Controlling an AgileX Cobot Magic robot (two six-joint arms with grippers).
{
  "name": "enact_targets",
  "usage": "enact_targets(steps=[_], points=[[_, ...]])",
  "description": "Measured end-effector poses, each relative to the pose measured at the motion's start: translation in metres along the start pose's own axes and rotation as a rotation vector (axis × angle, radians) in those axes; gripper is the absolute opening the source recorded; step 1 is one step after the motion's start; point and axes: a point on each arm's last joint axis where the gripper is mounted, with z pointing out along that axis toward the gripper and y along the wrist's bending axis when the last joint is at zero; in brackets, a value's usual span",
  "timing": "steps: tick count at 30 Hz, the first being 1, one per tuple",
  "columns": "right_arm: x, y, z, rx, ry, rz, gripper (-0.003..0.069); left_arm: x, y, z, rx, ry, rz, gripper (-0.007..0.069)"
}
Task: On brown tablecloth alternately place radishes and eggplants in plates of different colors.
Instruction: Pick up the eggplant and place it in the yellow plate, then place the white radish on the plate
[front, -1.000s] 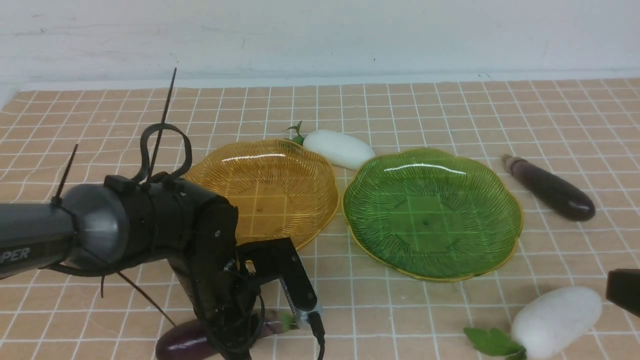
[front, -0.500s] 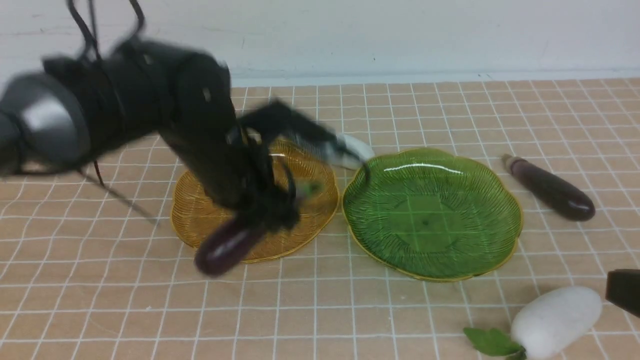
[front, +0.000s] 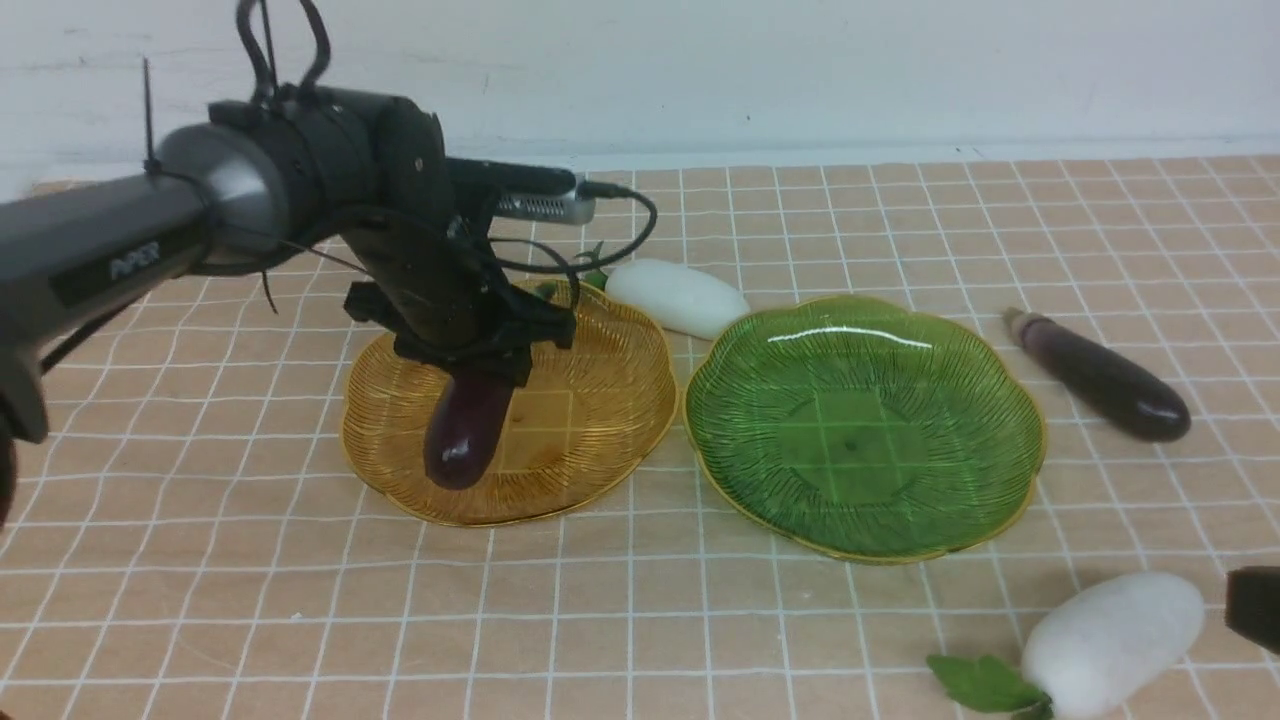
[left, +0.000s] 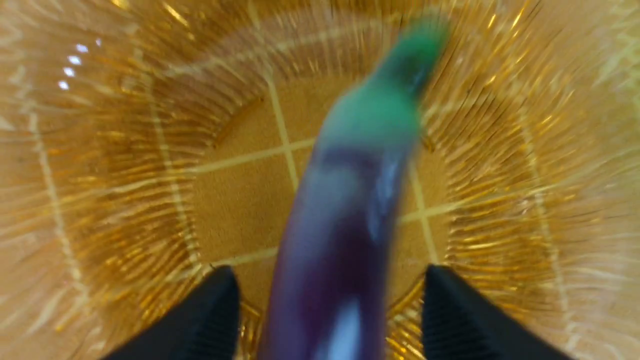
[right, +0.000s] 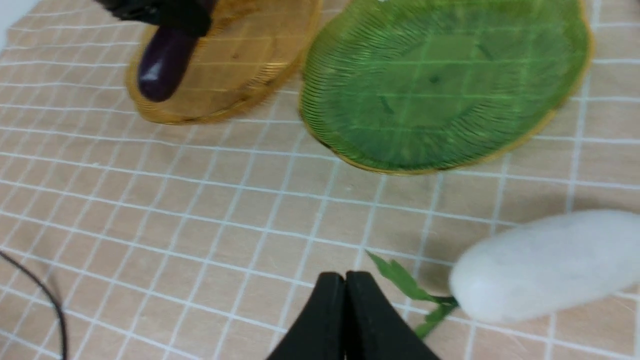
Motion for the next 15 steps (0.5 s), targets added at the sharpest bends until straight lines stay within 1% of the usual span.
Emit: enact_targets(steps=[5, 8, 10, 12, 13, 15], points=[[-0.010, -0.003, 0.005, 0.036, 0.054, 0.022, -0.0015, -0.007, 0.000, -0.009, -0.014, 0.000, 0.015, 0.0544], [-0.024, -0.003, 0.007, 0.054, 0.081, 0.019, -0.0015, -0.010, 0.000, -0.019, -0.032, 0.036, 0.026, 0.0552], [-0.032, -0.003, 0.009, 0.065, 0.101, 0.030, -0.0015, -0.013, 0.000, -0.031, -0.047, 0.075, 0.035, 0.0507], [-0.040, -0.004, 0.012, 0.078, 0.114, 0.038, -0.0015, -0.013, 0.001, -0.040, -0.058, 0.111, 0.041, 0.0432], [-0.046, -0.004, 0.013, 0.086, 0.122, 0.043, -0.0015, -0.013, 0.000, -0.045, -0.059, 0.122, 0.045, 0.0375], [-0.055, -0.006, 0.016, 0.105, 0.133, 0.047, -0.0015, -0.013, 0.000, -0.057, -0.059, 0.131, 0.060, 0.0239]])
